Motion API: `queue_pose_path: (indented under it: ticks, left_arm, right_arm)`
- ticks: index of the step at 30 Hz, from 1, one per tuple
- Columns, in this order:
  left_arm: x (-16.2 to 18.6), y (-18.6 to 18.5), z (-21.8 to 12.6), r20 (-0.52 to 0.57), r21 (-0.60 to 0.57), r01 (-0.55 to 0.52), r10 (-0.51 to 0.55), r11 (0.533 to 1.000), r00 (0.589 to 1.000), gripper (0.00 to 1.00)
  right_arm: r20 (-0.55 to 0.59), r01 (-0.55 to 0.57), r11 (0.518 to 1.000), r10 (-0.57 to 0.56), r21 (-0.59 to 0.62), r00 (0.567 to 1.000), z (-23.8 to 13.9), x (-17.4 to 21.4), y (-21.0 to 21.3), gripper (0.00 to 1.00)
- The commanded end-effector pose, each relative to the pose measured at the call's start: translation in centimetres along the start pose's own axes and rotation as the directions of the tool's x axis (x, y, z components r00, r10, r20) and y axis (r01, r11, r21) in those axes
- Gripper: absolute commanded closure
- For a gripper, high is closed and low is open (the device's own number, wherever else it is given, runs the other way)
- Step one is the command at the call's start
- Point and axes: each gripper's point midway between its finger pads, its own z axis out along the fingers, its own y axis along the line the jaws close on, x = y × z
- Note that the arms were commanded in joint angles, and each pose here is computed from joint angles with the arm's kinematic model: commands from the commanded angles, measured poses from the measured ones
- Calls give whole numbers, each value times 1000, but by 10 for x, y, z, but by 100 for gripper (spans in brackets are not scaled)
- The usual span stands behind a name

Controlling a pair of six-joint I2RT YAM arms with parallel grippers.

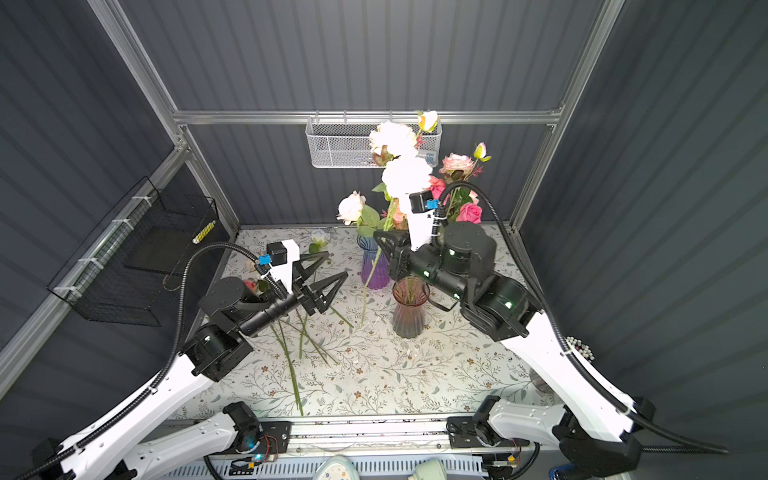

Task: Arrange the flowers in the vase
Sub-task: 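Open and withdraw the left gripper while the right gripper lowers roses into pink vase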

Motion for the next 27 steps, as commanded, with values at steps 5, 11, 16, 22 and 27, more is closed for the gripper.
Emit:
queue_pose_path:
  ticks: [5,11,16,22,27]
  left_arm:
    - [22,13,-10,-73,-79,-34,28,996,997,20]
    - [26,14,-9,-93,-80,-35,27,996,995,20]
    - [32,17,-12,-102,-98,-43,33,994,994,20]
    - [43,20,-11,-127,-107,-40,27,993,992,20]
    - [44,21,-14,-122,-115,-39,25,993,992,20]
  right_arm:
    - [74,162,962,-182,218,980,-49,-43,-28,94]
    - [36,235,914,-262,332,965,-45,-47,-48,93]
    - [-24,232,909,-239,346,971,-23,-19,-64,93]
    - [-103,186,921,-159,341,982,8,22,-88,93]
    - [-147,122,933,-75,339,986,14,60,-97,88]
